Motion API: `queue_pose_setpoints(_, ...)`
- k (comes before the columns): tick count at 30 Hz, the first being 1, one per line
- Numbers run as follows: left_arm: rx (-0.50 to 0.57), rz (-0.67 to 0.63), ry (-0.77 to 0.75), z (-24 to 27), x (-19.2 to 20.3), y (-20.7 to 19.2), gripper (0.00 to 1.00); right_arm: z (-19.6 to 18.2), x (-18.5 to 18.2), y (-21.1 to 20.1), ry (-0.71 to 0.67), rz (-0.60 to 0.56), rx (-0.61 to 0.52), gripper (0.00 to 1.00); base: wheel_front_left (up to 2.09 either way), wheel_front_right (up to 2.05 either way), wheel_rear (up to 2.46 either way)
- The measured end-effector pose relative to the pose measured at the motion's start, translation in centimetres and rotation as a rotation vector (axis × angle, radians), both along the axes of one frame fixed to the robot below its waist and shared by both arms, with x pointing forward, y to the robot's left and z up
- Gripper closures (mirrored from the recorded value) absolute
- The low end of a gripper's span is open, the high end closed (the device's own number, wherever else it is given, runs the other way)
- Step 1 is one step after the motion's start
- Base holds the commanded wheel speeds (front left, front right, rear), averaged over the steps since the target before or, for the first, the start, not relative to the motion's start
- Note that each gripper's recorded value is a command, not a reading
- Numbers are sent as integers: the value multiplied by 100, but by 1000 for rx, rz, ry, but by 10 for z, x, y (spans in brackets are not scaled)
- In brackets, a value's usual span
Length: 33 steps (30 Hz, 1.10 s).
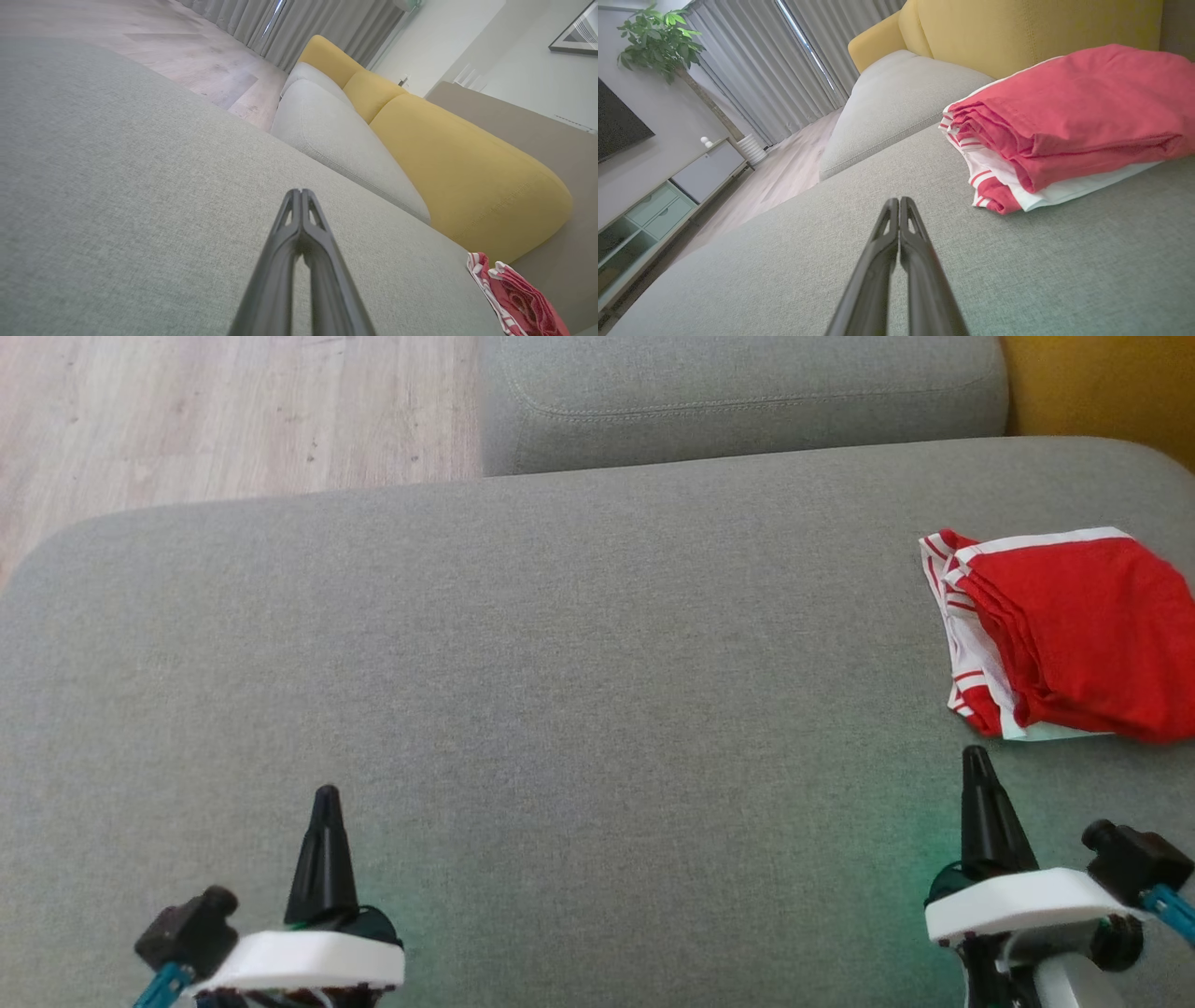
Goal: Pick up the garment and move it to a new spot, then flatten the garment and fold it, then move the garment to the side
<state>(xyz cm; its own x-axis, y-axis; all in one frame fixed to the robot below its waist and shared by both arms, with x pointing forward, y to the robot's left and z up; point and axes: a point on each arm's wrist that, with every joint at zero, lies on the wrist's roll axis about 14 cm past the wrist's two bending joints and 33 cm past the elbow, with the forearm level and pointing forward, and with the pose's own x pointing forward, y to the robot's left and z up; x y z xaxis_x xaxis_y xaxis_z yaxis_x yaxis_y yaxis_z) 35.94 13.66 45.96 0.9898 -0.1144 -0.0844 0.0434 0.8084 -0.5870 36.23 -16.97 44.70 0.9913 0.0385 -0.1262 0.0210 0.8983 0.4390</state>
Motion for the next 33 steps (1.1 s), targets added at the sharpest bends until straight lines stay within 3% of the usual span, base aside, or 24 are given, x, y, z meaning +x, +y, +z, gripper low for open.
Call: queue_pose_setpoints(33, -303, 83, 65, 0, 5, 18, 100, 2, 1, -15, 34, -109, 364, 100, 0, 0, 0)
